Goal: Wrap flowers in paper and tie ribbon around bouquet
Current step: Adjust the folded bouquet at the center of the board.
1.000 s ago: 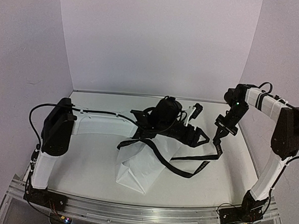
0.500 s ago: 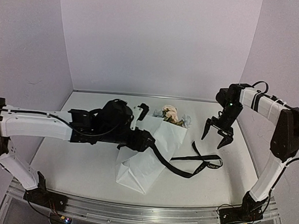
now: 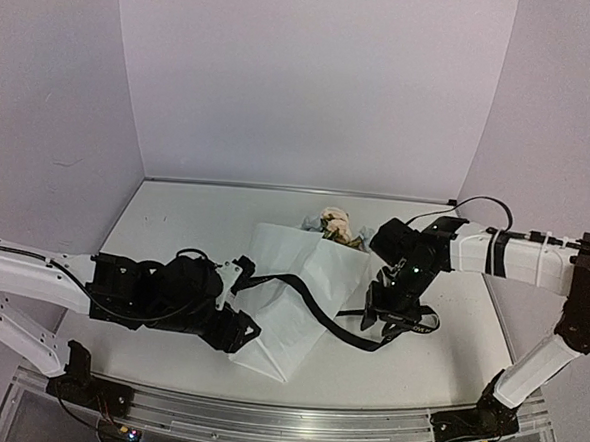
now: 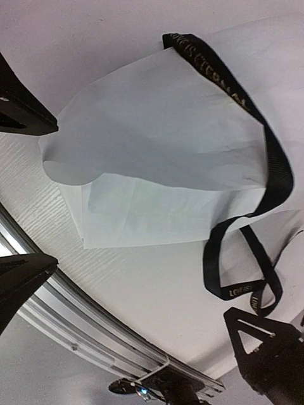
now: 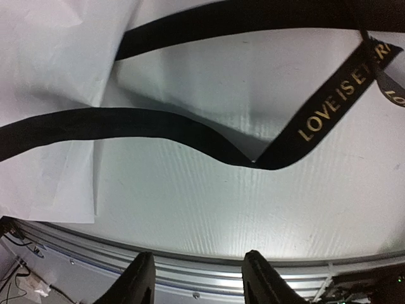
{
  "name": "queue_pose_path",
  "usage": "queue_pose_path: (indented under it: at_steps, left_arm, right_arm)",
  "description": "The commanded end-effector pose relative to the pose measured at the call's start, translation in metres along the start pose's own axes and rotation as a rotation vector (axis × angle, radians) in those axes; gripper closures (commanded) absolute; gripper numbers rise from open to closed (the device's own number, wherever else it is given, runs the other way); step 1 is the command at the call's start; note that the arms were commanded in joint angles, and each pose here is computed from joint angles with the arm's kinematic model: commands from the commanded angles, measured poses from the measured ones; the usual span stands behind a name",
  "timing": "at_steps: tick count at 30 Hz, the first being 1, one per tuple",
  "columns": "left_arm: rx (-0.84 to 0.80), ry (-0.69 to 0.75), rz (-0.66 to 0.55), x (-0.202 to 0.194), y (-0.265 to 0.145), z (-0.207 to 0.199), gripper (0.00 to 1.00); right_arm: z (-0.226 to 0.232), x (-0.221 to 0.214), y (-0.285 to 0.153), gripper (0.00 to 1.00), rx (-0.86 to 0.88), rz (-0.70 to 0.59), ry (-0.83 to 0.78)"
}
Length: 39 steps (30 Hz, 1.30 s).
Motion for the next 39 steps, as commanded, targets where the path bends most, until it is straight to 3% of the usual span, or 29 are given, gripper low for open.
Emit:
queue_pose_path:
  at_steps: [1, 7, 19, 30, 39]
  left_arm:
    - [0.078, 0.045, 0.009, -0.002, 0.002, -0.006, 0.35]
    - [0.231, 0.050, 0.013, -0.004, 0.004, 0.006, 0.39]
    - [0.203, 0.108, 0.032, -0.008, 0.019, 0.000, 0.56]
    - [0.136, 0.125, -0.004, -0.002, 0.016, -0.007, 1.00]
    - [-0.012, 0.141, -0.036, -0.001, 0.018, -0.020, 1.00]
  right_arm:
    - [0.028, -0.002, 0.008, 0.58, 0.103, -0.132, -0.012]
    - [0.047, -0.014, 0.021, 0.65, 0.134, -0.145, -0.055]
    - [0.085, -0.027, 0.049, 0.77, 0.248, -0.124, -0.071]
    - [0.120, -0.037, 0.077, 0.83, 0.365, -0.060, -0.055]
    - [0.116, -0.043, 0.103, 0.85, 0.347, -0.051, -0.039]
Point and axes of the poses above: each gripper's point midway between its finger pads, its own y axis out along the fingers, its own z axis along the line the jaws close on, x = y × z, the point moved 8 cm from there along -y, back along the fingers, and after that the axes turned 10 degrees about y, right-handed, at the moved point
